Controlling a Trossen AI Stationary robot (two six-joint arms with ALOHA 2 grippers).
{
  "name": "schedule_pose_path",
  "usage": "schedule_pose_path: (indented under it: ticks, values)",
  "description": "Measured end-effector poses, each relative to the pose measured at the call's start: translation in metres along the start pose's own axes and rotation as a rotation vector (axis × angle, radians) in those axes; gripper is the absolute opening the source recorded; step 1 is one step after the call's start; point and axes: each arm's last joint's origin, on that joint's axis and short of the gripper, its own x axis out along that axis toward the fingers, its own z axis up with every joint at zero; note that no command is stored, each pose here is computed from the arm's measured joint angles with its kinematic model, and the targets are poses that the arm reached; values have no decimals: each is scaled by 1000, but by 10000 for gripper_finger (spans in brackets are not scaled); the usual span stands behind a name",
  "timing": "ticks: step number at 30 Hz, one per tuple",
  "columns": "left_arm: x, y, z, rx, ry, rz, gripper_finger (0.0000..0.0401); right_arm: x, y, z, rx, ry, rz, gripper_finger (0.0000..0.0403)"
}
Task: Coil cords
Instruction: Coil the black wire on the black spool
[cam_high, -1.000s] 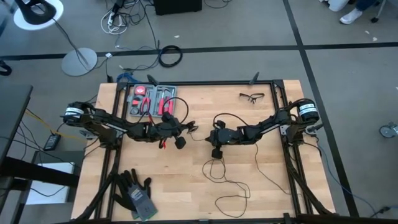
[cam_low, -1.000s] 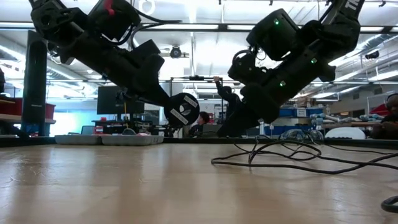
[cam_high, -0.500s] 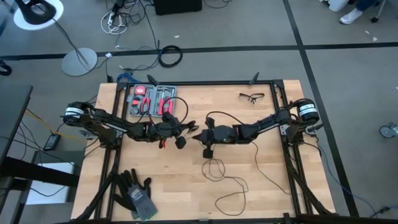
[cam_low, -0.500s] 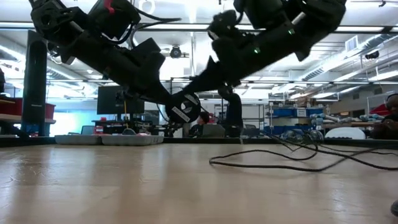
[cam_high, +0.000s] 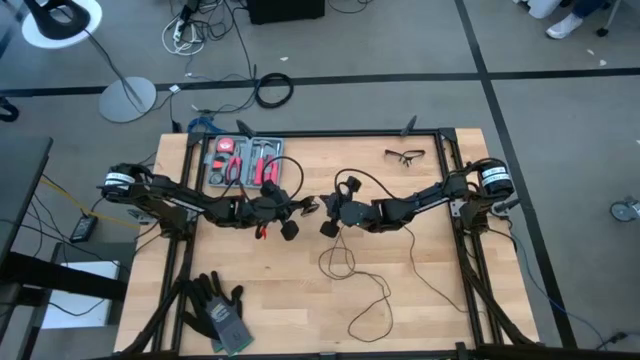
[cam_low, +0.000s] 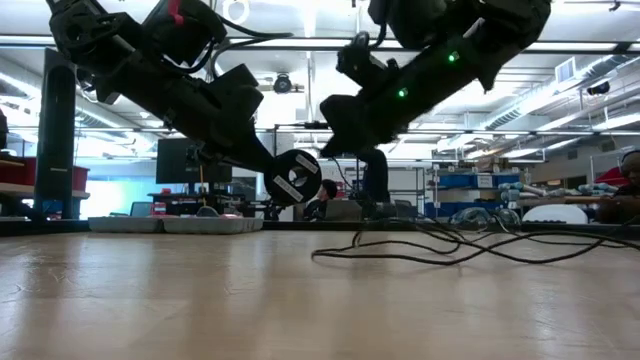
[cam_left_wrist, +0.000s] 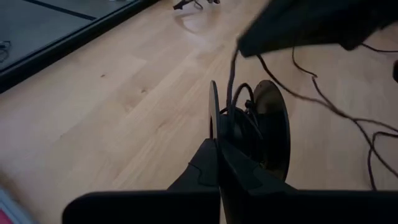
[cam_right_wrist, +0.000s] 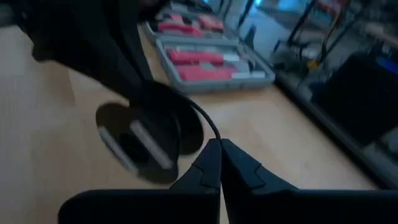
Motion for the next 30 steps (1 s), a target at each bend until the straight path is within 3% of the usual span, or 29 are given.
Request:
schedule_pose_path:
  ticks: [9, 21, 30]
  values:
    - [-1, -2, 11, -41, -100, -11, 0, -3, -3, -34, 183, 141, 24, 0]
    - [-2, -2, 12, -45, -117, -1, 0, -20, -5, -82, 335, 166, 5, 0]
    - [-2, 0, 17, -78, -183, 83, 0, -22, 2, -75, 335, 109, 163, 20]
